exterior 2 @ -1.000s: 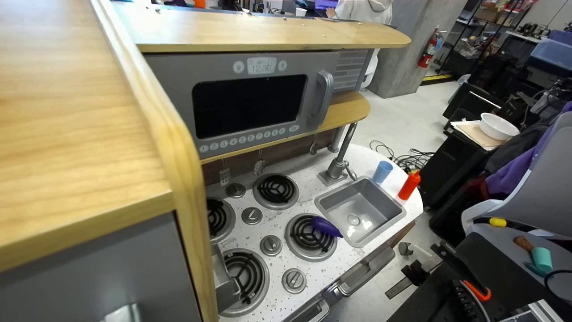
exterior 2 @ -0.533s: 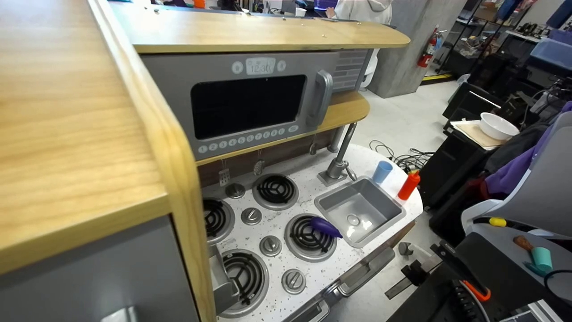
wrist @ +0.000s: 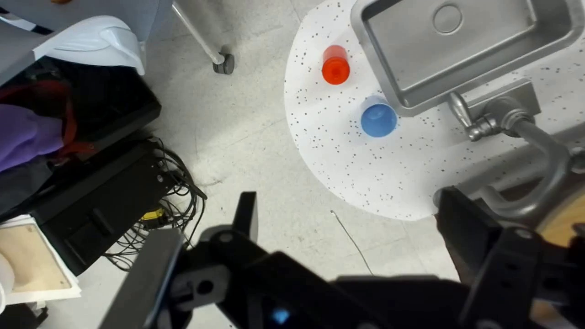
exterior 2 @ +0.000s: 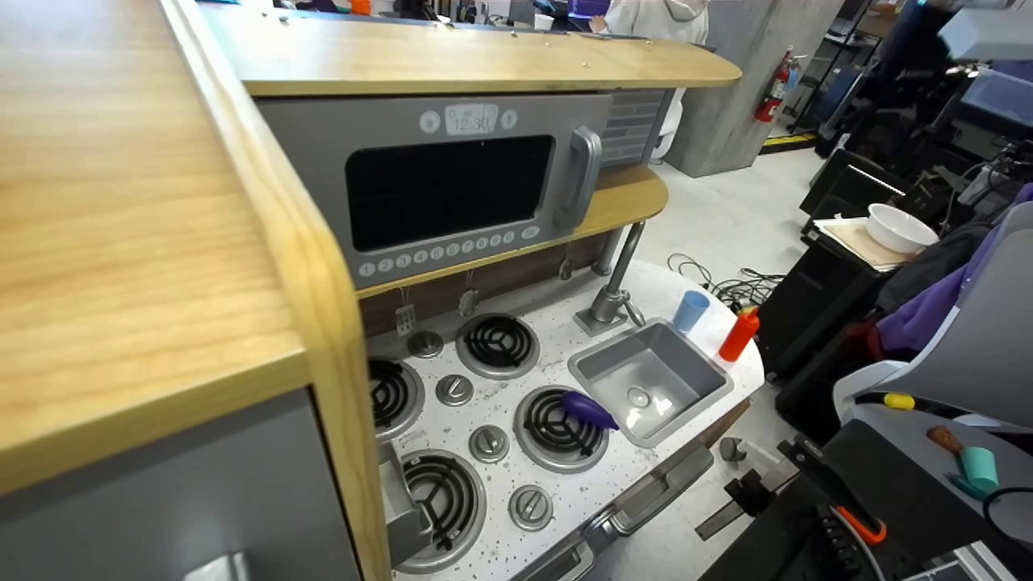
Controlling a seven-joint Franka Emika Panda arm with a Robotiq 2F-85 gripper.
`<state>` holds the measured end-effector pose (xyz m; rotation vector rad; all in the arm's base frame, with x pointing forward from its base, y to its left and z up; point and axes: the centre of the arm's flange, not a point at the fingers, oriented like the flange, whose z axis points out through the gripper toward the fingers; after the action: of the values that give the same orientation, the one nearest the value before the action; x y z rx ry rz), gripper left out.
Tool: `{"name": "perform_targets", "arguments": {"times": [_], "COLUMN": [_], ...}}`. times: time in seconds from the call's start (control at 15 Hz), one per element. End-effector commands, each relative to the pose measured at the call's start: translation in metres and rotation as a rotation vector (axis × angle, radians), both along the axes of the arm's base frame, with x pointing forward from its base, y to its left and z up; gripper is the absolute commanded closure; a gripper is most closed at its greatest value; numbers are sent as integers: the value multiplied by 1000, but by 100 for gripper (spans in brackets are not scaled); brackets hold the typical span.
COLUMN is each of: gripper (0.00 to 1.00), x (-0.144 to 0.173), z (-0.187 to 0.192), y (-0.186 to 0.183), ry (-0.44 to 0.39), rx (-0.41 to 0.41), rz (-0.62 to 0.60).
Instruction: Put the sauce bottle in the sink
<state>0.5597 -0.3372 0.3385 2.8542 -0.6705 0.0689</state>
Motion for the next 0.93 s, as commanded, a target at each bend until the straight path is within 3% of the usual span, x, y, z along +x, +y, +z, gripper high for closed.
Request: {"name": "perform_targets", "arguments": {"times": [0.0,0.47,0.87], "gripper": [0,0,0], "x": [30,13,11], "z": [-61,-159,-228], "y": [-36,-53,-60], "ry": [48,192,189], "rx": [-4,29,-1], "rz": [56,186,302]}}
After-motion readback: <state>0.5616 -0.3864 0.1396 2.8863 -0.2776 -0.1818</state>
